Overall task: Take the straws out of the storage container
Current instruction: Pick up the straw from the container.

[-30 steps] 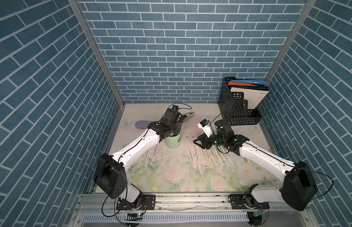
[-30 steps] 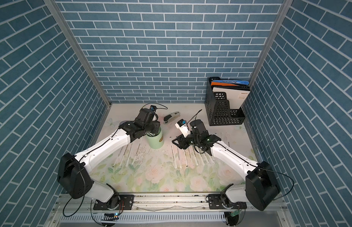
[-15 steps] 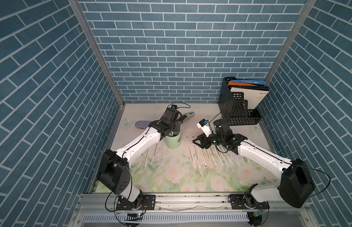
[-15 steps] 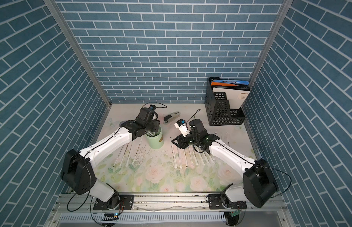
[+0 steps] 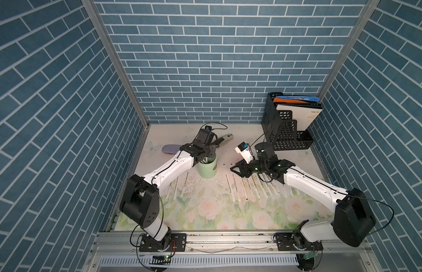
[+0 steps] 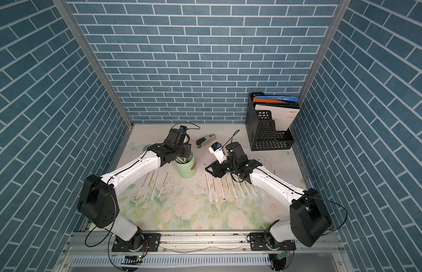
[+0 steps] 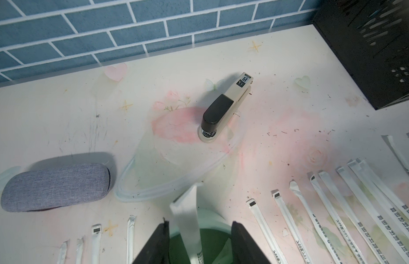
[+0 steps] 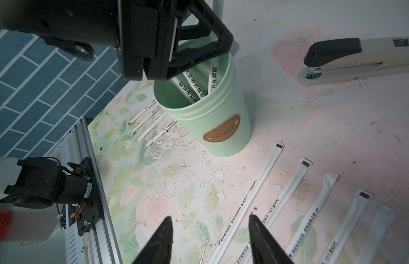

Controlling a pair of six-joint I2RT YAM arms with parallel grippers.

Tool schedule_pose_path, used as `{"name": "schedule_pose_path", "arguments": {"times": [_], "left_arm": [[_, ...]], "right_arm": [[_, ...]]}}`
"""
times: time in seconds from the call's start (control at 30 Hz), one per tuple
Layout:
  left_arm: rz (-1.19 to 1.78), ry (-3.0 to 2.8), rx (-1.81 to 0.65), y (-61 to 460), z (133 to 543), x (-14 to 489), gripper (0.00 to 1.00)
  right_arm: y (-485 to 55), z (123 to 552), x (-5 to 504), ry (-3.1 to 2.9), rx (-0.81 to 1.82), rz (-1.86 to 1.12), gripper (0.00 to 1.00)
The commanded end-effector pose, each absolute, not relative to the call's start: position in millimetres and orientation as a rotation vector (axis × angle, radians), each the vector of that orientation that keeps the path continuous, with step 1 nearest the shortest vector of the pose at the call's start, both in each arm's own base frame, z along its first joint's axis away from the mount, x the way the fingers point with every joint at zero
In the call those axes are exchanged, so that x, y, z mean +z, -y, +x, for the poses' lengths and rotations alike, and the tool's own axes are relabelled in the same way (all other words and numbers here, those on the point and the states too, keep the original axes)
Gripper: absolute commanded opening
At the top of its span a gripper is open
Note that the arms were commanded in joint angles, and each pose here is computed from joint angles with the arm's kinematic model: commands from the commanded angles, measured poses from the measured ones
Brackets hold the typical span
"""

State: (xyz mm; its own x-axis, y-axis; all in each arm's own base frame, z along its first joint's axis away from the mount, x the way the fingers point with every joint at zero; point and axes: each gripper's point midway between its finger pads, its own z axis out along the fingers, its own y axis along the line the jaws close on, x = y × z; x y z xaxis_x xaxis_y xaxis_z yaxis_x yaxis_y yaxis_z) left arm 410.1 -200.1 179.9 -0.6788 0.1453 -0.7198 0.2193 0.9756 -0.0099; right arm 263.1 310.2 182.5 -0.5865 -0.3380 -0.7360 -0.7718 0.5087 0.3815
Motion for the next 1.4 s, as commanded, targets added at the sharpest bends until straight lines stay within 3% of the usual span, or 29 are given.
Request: {"name": "schedule_pose_path", "arguments": {"times": [0.0,0.43,0.6,1.1,1.37], "left_arm": [[0.251,-2.318,-0.124,200.5,416.3,180.0,0.4],[0.249,-2.306,-0.144,200.5,413.0,187.4,0.13],[0.246,-2.287,-0.165,200.8,409.8,201.5,0.07],[0.227,-2.193,-0.185,189.6,396.0,268.1,0.05],[0.204,-2.091,-0.153,176.5,390.6,333.1,0.05]], "right_arm": [[-314.9,264.6,188.3,-2.164,0.971,-0.899,0.53],[-317.3,265.7,190.7,-2.159,0.981,-0.9,0.53],[-318.1,265.8,193.3,-2.152,0.984,-0.9,0.53],[-322.1,261.3,203.3,-2.112,1.011,-0.908,0.53],[-322.4,258.9,211.1,-2.088,1.02,-0.915,0.54]]}}
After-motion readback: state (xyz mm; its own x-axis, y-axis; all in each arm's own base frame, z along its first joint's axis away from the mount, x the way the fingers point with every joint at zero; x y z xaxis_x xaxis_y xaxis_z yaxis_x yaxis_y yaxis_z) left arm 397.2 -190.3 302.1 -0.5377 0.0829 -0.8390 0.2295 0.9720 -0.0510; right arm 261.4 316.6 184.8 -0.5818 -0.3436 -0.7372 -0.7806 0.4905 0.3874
